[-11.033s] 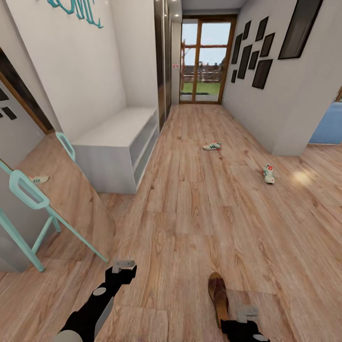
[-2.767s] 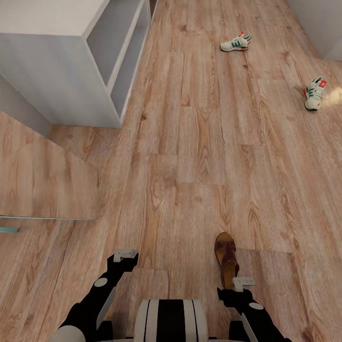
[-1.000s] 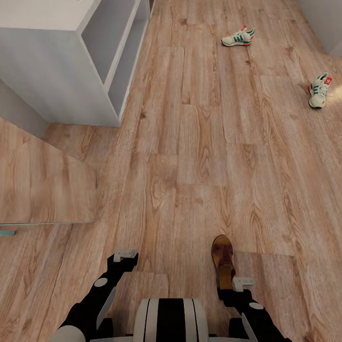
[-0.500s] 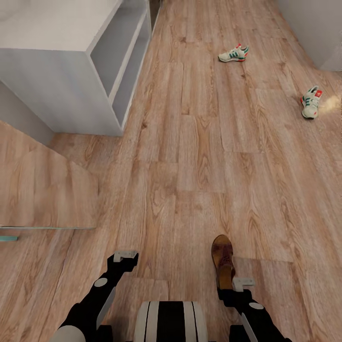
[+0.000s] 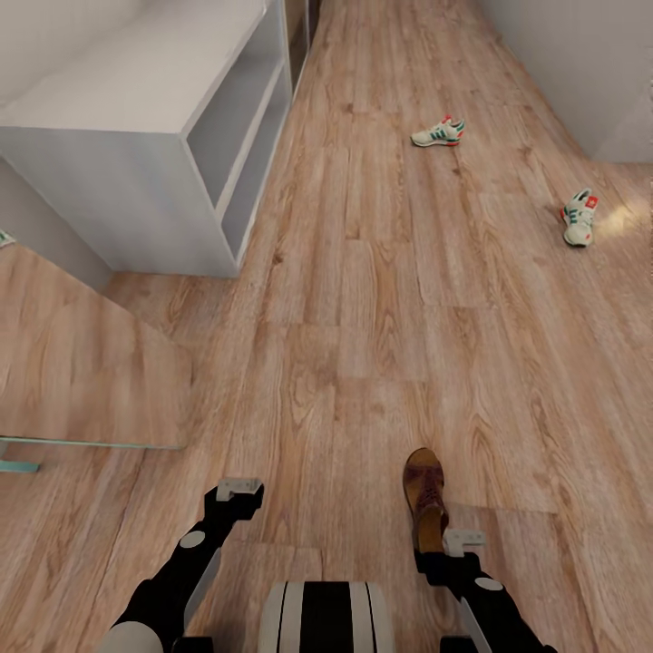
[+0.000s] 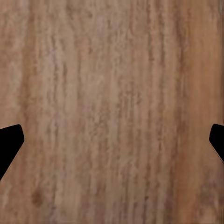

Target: Pick up the two gym shoes and the two sandals from the corridor floor and place them onto the hallstand (shoe rack) in the corridor, making sure they are on the rack and not on the floor. Arrange them so the two gym shoes are next to each other and the two sandals are next to each other.

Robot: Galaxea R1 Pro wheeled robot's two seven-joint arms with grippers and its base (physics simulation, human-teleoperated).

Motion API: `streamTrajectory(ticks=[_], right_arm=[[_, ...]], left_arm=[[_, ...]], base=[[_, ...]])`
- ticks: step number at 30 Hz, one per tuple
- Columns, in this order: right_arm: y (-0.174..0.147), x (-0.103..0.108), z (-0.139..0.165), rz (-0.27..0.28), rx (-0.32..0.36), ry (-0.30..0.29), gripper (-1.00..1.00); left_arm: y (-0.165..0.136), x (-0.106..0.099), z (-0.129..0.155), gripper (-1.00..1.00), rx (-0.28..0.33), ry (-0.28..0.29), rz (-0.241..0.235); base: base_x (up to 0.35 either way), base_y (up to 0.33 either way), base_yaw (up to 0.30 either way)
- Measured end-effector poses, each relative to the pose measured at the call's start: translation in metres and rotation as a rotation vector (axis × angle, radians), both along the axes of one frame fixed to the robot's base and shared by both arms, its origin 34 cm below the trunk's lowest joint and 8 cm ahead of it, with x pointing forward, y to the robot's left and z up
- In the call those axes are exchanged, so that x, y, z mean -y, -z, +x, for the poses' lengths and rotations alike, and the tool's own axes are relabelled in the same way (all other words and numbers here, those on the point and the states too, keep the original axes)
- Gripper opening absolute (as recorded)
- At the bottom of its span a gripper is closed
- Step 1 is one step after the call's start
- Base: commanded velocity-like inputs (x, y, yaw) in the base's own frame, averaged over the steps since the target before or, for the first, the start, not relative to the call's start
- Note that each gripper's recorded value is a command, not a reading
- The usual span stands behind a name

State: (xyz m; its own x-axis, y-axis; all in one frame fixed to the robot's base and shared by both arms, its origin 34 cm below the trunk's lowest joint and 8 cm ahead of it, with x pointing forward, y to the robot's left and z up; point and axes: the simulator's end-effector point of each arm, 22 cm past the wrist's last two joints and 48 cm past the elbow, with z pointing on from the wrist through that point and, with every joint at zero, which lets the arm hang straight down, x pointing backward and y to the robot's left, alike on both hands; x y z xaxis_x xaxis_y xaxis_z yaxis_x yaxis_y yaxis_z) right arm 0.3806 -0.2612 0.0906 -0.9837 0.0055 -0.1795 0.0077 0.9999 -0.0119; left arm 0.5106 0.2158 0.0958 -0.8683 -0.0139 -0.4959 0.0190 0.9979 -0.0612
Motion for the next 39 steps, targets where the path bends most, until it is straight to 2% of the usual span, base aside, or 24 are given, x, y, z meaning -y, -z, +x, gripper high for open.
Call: streamTrajectory(ticks=[13,16,22,39], right_arm=[[-0.019,-0.003,0.023,0.001,0.057,0.002,-1.00],[-0.024,-0.003,0.028,0.002,0.071,0.002,-1.00],[-0.036,-0.004,0.041,0.003,0.103,0.002,-1.00],[-0.071,-0.005,0.074,0.006,0.198,0.000,-1.00]], left_arm=[[-0.024,-0.005,0.019,1.00,0.047,-0.004,0.008],[-0.026,-0.005,0.017,1.00,0.018,-0.004,0.008],[-0.038,-0.005,0.024,1.00,0.021,-0.002,0.008],[-0.085,-0.005,0.057,1.00,0.113,-0.003,0.009]], base=[[0.000,0.000,0.000],[0.000,0.000,0.000],[0.000,0.000,0.000],[0.000,0.000,0.000]])
